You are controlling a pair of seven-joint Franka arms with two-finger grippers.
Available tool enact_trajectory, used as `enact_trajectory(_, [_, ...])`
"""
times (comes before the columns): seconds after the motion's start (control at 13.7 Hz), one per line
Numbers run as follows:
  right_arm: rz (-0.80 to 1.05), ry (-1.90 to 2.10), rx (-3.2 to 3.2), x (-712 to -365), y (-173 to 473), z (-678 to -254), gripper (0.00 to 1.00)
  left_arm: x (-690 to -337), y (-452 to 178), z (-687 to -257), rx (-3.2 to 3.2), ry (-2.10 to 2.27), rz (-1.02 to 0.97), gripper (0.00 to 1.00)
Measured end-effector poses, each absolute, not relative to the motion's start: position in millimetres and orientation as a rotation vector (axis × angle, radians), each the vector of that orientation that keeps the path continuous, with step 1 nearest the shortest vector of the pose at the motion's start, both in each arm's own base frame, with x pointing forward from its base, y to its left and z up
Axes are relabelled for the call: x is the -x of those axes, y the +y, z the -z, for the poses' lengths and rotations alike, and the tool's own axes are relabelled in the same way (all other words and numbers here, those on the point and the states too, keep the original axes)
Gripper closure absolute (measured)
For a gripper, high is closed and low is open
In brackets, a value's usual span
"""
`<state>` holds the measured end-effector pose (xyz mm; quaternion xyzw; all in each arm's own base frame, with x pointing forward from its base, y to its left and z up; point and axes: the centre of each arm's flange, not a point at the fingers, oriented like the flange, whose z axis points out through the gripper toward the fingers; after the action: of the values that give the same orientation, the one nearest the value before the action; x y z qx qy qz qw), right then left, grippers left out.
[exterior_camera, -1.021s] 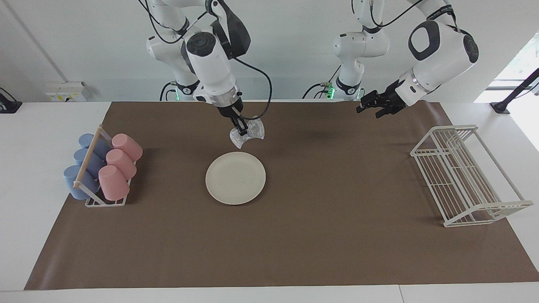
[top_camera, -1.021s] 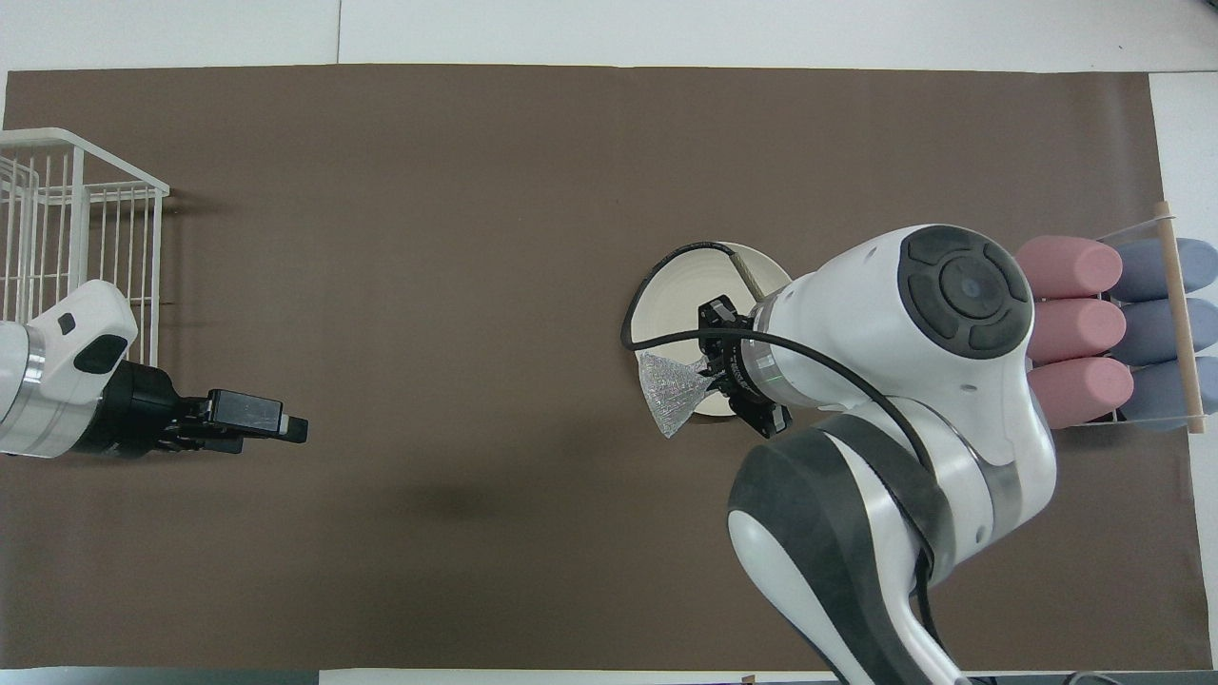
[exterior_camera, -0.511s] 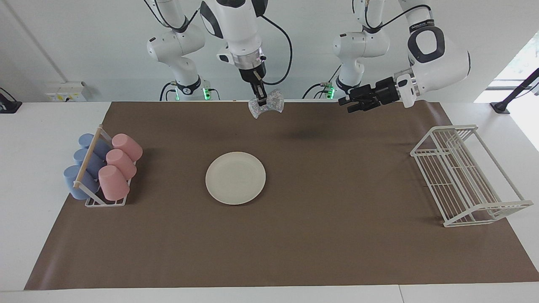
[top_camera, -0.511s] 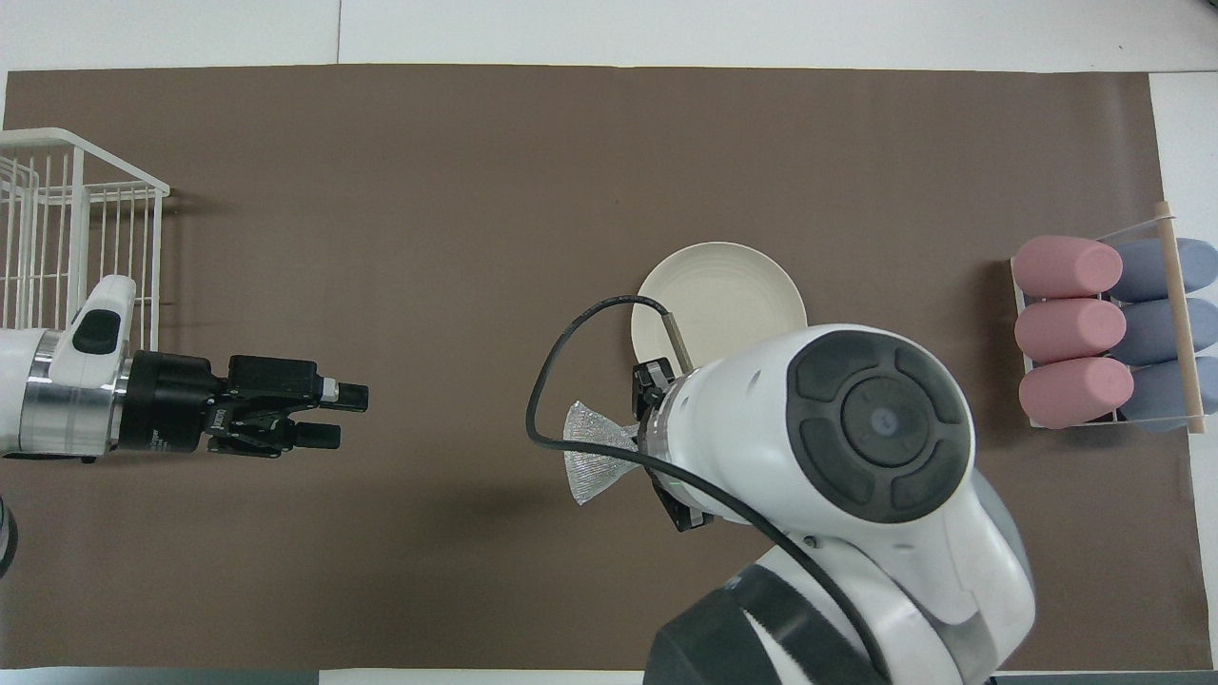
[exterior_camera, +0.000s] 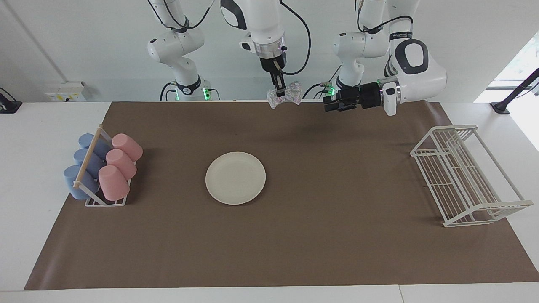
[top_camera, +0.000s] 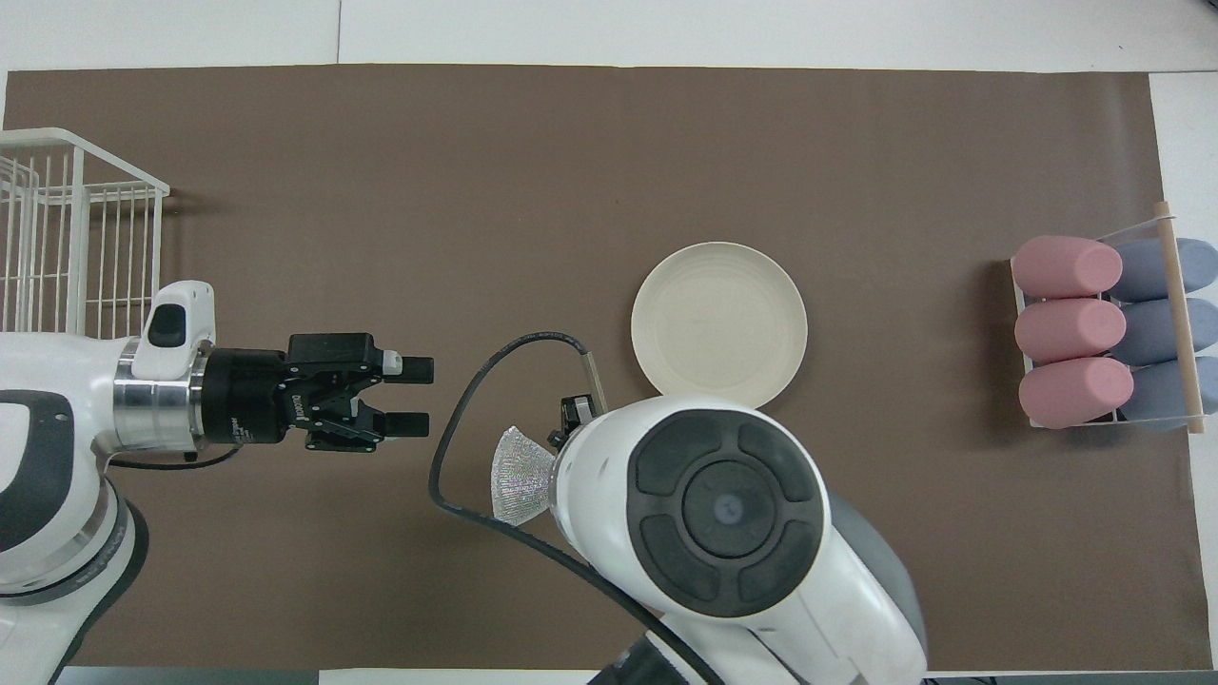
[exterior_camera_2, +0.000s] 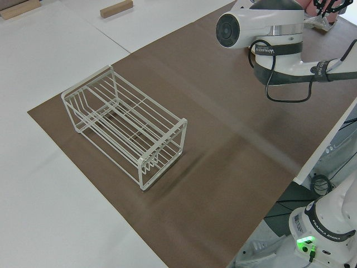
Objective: Wipe plate with sponge
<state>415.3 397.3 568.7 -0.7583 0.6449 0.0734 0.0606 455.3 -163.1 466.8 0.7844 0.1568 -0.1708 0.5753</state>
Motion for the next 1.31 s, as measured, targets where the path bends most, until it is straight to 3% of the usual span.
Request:
enact_trajectory(0.22, [-0.187, 1.955, 2.3, -423, 399, -566, 0.92, -447, -200, -457, -1.842, 0.328, 0.444, 0.0])
enact_trajectory(0.88, [-0.182, 1.957, 2.294, -425, 397, -568, 0.92, -437, -219, -457, -1.843, 0.329, 0.514, 0.07])
enact_trajectory(0.95, [-0.181, 1.957, 2.293, -425, 397, -568, 0.92, -437, -219, -458, -1.837, 0.328, 0.527, 0.14])
enact_trajectory(1.31, [-0.181, 1.958, 2.29, -426, 396, -569, 0.92, -437, -211, -460, -1.806, 0.379, 0.607, 0.77])
